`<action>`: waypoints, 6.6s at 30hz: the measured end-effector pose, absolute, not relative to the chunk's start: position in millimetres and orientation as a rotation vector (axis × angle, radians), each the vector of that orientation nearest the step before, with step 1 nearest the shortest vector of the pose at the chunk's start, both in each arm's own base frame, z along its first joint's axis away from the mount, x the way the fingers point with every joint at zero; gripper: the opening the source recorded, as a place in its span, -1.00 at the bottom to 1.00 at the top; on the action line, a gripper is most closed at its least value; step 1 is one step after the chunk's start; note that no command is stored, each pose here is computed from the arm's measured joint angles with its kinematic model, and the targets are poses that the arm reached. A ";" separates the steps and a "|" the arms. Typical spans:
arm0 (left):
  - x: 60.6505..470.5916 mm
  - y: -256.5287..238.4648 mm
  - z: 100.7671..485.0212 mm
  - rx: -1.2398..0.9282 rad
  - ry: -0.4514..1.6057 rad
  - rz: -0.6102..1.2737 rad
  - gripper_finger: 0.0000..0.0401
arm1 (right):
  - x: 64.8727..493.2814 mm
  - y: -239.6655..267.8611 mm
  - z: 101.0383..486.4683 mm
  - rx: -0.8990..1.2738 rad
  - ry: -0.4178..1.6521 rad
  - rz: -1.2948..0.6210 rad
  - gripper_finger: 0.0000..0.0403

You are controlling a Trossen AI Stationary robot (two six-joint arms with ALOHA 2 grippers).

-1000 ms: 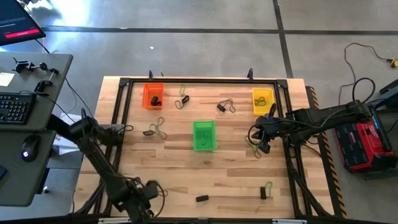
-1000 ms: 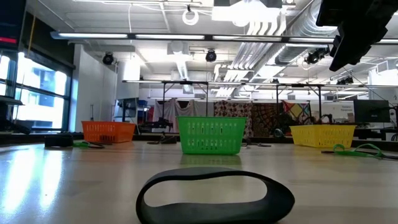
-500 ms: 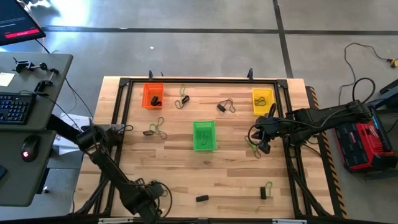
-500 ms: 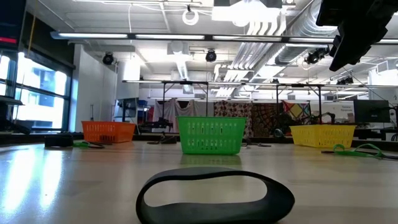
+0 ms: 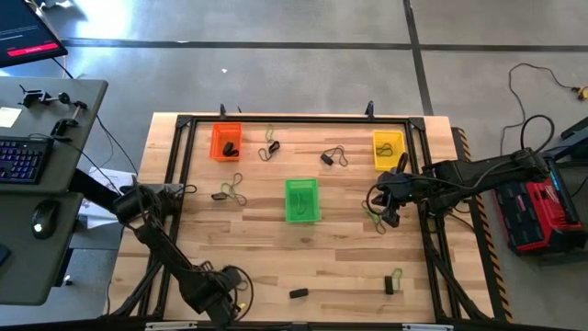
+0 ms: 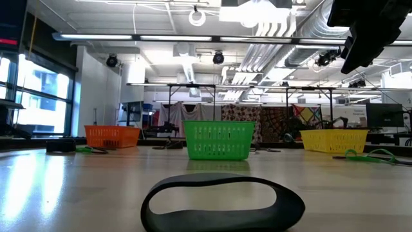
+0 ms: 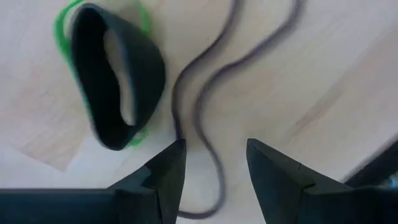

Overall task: Sort rubber bands into baskets
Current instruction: Put the purple rubber band into the yellow bin

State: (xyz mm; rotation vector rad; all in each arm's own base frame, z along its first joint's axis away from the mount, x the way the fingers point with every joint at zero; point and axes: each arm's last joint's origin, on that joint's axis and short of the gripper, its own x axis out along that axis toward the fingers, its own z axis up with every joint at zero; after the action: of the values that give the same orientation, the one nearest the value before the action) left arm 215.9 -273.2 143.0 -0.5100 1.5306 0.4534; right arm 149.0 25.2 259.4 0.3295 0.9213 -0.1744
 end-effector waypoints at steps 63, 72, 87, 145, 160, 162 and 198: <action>362.4 -3.2 343.0 -0.855 0.244 0.242 -1.00 | 181.1 27.7 301.1 0.159 0.372 -0.099 -0.82; 382.7 5.7 335.4 -0.884 0.152 0.180 -1.00 | 184.9 18.0 308.4 0.243 0.277 -0.189 -0.31; 398.3 8.9 329.5 -0.923 0.086 0.067 -1.00 | 209.3 4.8 303.8 0.157 0.244 -0.221 -0.25; 396.0 34.2 323.8 -0.650 0.103 0.221 -0.53 | 147.8 -65.7 304.7 0.129 0.353 -0.873 -1.00; 395.8 36.4 323.6 -0.619 0.108 0.225 -0.53 | 116.1 -90.3 279.2 0.226 0.601 -1.275 -1.00; 395.6 36.4 322.7 -0.588 0.120 0.225 -0.54 | 116.1 -93.8 277.5 0.235 0.615 -1.291 -1.00; 378.6 35.2 283.0 -0.519 0.563 0.355 -0.55 | 134.2 -146.9 219.9 0.553 0.954 -1.278 -1.00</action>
State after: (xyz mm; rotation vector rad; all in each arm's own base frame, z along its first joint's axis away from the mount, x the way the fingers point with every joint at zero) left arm 378.6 35.2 283.0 -0.5191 0.5628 0.3545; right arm 134.2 -146.9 219.9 0.5525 0.9536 -1.2776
